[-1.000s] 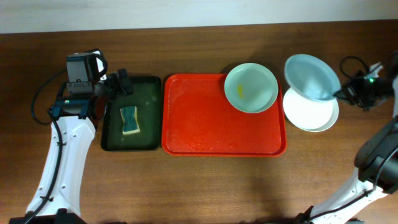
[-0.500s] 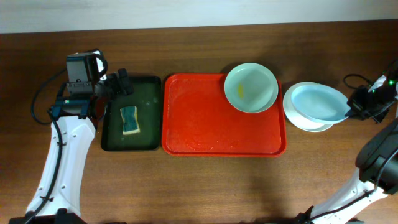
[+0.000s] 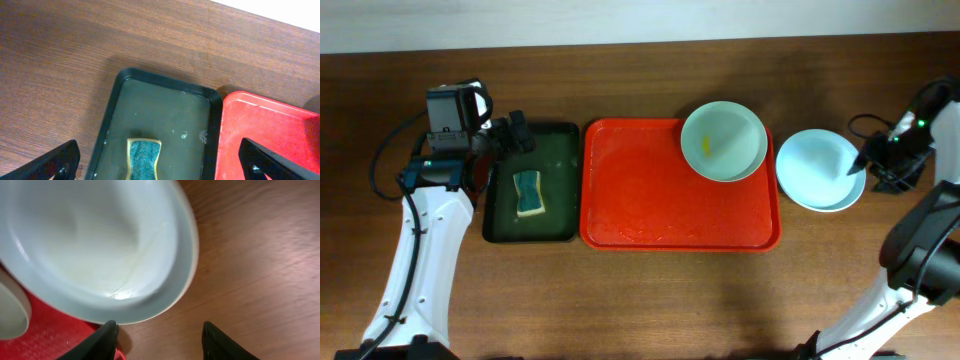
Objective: Clean dirty plates on tray and stack at the side
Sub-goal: 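Carry the blue plate right and lower it onto the white plate, then release the stacked plate and move the right gripper to the residue plate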
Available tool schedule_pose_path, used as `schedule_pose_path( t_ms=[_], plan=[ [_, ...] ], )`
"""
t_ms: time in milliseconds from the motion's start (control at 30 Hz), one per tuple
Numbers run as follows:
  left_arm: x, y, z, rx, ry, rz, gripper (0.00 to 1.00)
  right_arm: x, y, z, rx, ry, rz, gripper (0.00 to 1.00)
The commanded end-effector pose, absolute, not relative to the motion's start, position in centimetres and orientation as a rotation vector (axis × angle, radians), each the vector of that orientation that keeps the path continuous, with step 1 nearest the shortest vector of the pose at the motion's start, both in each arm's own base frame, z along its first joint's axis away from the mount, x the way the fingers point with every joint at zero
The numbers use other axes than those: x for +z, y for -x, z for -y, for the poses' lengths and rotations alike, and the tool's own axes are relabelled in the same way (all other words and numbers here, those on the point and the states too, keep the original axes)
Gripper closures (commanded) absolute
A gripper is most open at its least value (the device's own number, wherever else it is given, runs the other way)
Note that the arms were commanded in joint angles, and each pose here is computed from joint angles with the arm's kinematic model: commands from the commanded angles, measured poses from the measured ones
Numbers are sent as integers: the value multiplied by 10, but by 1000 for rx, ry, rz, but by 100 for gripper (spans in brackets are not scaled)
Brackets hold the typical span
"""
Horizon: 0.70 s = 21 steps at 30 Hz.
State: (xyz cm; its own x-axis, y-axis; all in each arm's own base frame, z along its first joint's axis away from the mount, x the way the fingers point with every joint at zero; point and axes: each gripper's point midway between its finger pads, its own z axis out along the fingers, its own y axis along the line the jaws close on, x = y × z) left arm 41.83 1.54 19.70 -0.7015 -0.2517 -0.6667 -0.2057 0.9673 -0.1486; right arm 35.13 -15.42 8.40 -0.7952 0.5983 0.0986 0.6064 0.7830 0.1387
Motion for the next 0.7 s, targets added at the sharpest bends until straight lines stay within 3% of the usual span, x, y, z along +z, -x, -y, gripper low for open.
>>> schedule_pose_path(
  t_ms=[0, 333, 533, 667],
  plan=[
    [201, -420, -13, -91, 309, -2360, 1, 91, -359, 124, -236, 835, 2969, 45],
    [201, -420, -13, -91, 309, -2360, 1, 91, -377, 1, -224, 341, 3031, 42],
    [201, -420, -13, -91, 309, -2360, 1, 90, -389, -72, -229, 40, 3113, 24],
    [201, -420, -13, -91, 309, -2360, 1, 91, -404, -116, -263, -128, 3198, 24]
  ],
)
